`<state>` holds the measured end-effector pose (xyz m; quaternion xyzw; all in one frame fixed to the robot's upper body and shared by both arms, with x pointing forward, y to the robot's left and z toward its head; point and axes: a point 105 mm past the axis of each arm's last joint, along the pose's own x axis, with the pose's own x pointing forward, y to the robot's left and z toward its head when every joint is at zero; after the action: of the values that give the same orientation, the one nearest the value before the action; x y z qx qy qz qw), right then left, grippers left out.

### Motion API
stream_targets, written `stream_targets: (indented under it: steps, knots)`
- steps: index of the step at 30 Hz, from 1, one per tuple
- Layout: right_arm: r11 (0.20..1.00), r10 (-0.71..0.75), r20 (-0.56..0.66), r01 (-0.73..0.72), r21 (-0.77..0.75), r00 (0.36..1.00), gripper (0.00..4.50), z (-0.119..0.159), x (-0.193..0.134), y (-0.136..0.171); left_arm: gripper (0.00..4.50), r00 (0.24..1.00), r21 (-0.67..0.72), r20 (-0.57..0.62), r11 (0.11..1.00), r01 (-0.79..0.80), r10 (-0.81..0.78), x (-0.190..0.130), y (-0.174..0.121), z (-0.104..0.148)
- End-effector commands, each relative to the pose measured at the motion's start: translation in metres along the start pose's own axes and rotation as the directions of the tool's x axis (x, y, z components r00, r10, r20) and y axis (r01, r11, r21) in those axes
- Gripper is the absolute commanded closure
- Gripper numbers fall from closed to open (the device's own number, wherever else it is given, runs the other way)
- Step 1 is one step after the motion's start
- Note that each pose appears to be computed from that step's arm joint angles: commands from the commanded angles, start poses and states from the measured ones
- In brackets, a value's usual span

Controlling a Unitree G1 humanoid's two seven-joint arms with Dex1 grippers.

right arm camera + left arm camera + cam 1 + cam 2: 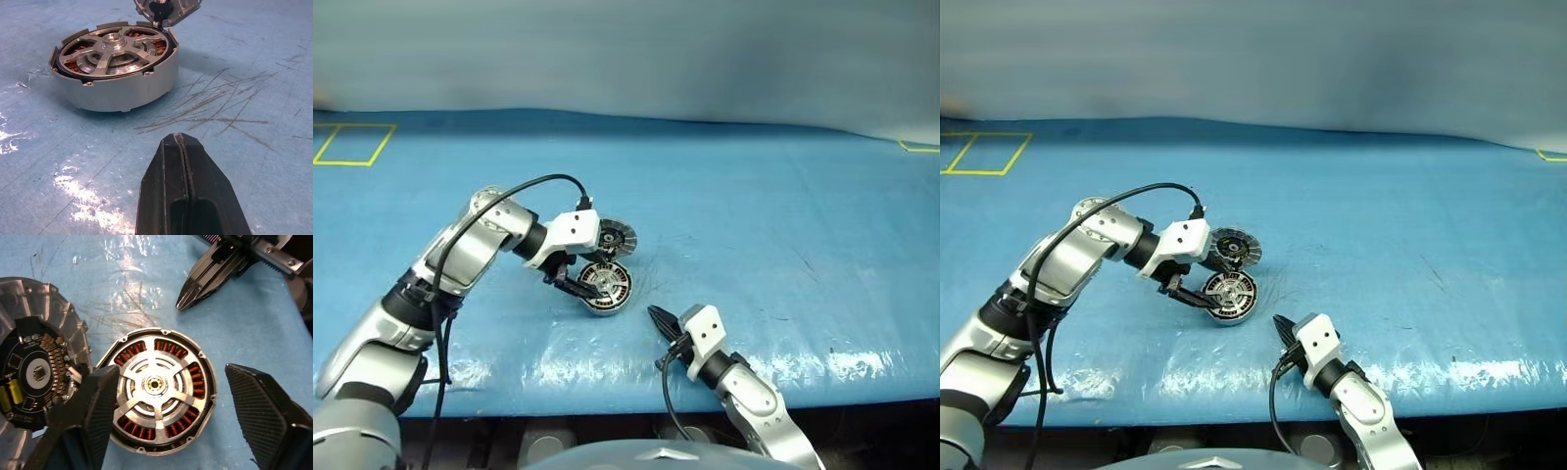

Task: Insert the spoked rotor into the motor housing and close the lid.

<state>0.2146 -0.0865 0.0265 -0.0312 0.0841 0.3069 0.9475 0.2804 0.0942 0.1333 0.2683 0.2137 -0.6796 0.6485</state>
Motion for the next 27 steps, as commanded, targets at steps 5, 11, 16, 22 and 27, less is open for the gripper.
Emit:
stream_targets:
  steps: [5,11,16,22,27]
  knots:
    - [1.000,0.029,0.065,-0.029,-0.009,0.997,4.50,0.018,-0.002,0.003,4.07,0.914,-0.054,0.312,0.966,-0.255,0.259,-0.060,0.034,0.044]
    - [0.992,0.127,0.081,-0.125,-0.026,0.989,4.50,0.022,0.002,0.020,4.46,0.820,-0.141,0.469,0.944,-0.298,0.329,-0.089,0.082,0.055]
    - [0.992,0.125,0.111,-0.125,-0.010,0.986,4.50,0.028,0.007,0.022,4.46,0.853,-0.286,0.403,0.931,-0.225,0.330,-0.068,0.118,0.049]
    - [0.974,0.215,0.108,-0.221,0.042,0.971,4.50,0.027,0.006,0.042,4.46,0.924,-0.353,0.289,0.925,-0.141,0.251,-0.026,0.127,0.040]
    - [0.983,0.161,0.109,-0.169,0.070,0.981,4.50,0.026,0.004,0.041,4.46,0.949,-0.336,0.249,0.936,-0.104,0.195,-0.010,0.125,0.039]
